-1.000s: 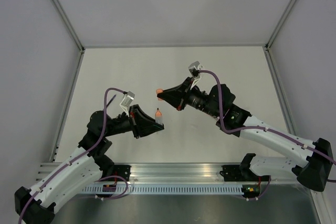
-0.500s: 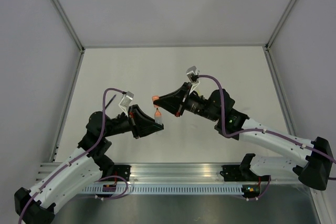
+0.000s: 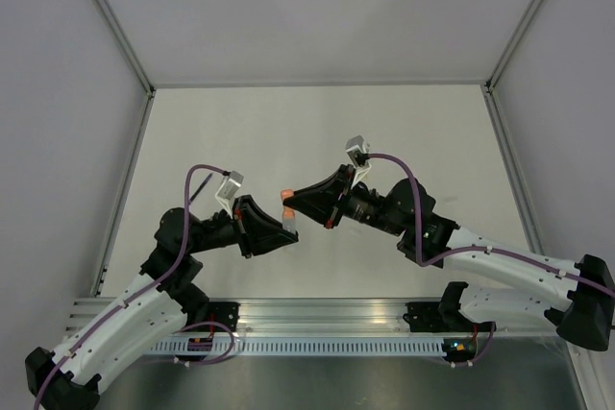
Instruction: Insert the pens into the pen caps
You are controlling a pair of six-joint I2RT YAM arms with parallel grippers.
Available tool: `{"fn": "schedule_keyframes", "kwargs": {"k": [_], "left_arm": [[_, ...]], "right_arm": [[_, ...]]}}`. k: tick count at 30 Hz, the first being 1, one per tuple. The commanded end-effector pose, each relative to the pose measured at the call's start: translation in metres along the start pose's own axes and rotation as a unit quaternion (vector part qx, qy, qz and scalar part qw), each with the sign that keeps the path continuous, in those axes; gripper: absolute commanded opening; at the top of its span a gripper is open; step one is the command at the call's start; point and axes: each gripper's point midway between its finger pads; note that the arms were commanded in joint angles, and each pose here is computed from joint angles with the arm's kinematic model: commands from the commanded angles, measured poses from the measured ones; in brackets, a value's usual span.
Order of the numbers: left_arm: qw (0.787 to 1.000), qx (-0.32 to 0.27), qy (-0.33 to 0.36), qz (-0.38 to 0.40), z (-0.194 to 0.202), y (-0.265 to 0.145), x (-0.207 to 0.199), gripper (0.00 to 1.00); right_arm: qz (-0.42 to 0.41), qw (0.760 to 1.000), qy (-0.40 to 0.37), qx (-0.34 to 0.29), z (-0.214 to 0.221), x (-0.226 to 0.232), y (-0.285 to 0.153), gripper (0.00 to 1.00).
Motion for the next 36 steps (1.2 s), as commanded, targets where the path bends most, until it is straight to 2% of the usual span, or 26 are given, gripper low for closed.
{"fn": "schedule_keyframes", "kwargs": {"k": [1,7,15,29,36], "left_arm": [[0.999,-0.033,0.01,-0.005,-0.02,0.002,-0.002,0.02],[0.999,-0.042,0.015,-0.001,-0.023,0.002,-0.003,0.02],[0.997,-0.058,0.028,-0.039,-0.034,0.003,0.008,0.02],[0.994,-0.101,0.043,-0.005,-0.049,-0.004,-0.012,0.02],[0.995,-0.095,0.04,-0.005,-0.049,-0.002,-0.012,0.02]], "right_arm": [[-0.02,1.0,0.0,-0.003,0.0,0.012,-0.003,0.0],[-0.007,1.0,0.007,0.004,0.014,0.004,-0.003,0.0],[0.031,0.999,0.018,0.028,0.039,-0.014,-0.009,0.0],[-0.024,0.998,0.047,0.044,0.056,0.004,-0.024,0.01],[-0.033,0.997,0.06,0.036,0.056,0.012,-0.015,0.1]]}}
Point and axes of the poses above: each gripper's point midway between its finger pads, its own y axis out along the fingers, its own x axis along the line the jaws close on, z = x × y, and after that the axes turned 15 degrees about y, right-handed
